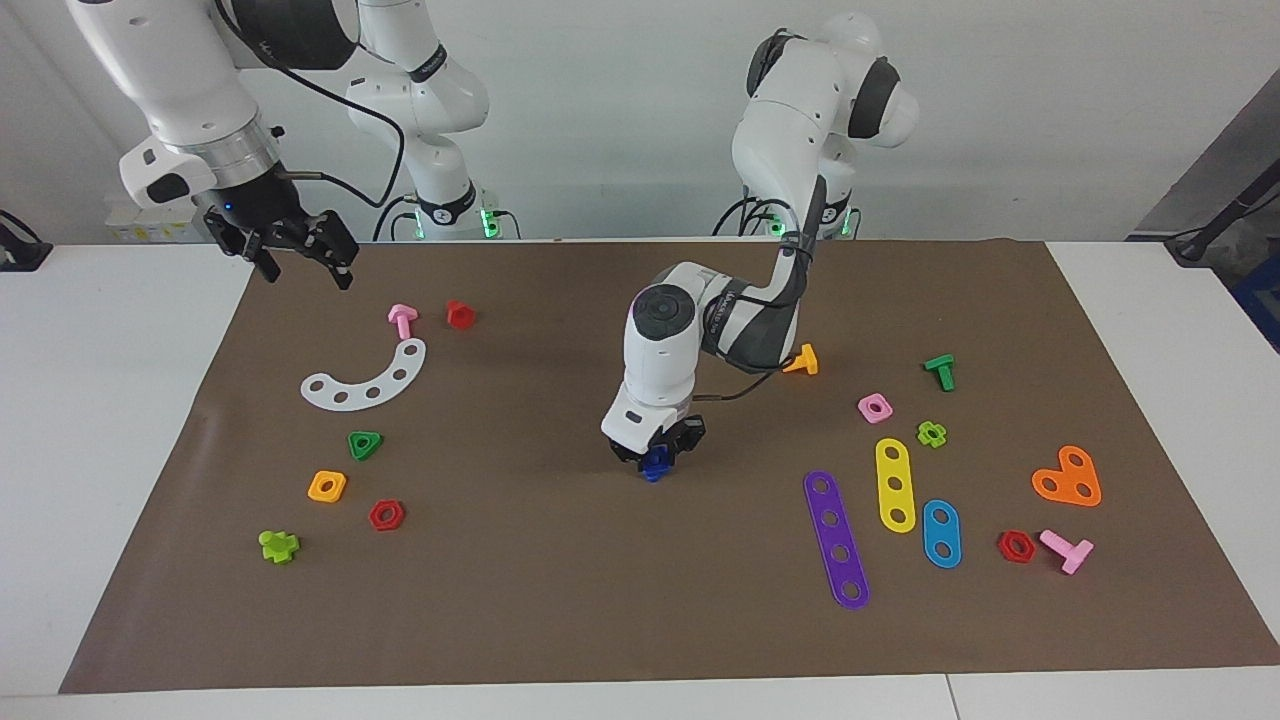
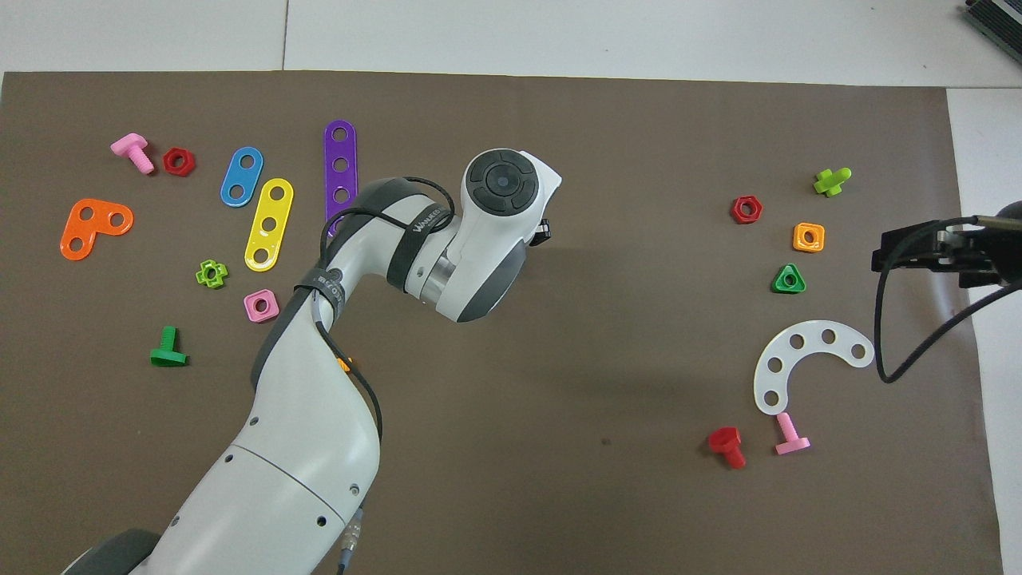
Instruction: Unscrew and place screws in storage area
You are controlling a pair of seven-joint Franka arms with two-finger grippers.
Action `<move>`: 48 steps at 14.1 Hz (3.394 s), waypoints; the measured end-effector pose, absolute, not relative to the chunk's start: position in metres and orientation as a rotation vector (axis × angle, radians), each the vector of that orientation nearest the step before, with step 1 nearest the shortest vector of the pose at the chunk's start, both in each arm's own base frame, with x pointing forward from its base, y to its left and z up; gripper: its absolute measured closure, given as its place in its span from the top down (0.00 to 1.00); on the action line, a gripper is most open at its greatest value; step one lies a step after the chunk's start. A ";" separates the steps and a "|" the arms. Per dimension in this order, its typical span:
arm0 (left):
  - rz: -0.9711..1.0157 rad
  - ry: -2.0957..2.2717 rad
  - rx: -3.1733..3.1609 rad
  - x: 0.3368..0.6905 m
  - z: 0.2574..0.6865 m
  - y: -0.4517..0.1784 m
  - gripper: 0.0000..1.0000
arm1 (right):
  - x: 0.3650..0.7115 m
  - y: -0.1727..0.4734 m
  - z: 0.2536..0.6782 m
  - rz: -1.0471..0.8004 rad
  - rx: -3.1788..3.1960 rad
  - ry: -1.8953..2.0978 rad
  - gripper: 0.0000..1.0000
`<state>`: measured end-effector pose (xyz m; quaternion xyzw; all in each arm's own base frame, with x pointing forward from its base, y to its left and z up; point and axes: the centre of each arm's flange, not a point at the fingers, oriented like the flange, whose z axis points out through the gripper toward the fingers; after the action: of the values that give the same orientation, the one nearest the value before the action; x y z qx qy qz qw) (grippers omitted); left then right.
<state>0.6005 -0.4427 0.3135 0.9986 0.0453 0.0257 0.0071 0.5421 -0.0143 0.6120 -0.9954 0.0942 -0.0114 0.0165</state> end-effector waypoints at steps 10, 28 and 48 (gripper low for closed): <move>0.013 0.203 3.106 0.612 0.358 -0.438 0.46 | 0.542 -0.014 0.612 -0.036 -3.095 0.293 1.00; -0.155 -0.210 3.084 0.639 0.345 -0.187 0.46 | 0.553 0.035 0.610 -0.139 -3.092 0.185 1.00; 0.016 -0.060 3.075 0.612 0.460 -0.073 1.00 | 0.627 0.398 0.337 -0.468 -3.016 0.091 0.96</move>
<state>0.6121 -0.0732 0.4603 0.9993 -0.0195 0.0053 0.0330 0.6273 0.3981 0.3374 -0.9868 0.0297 -0.1531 0.0442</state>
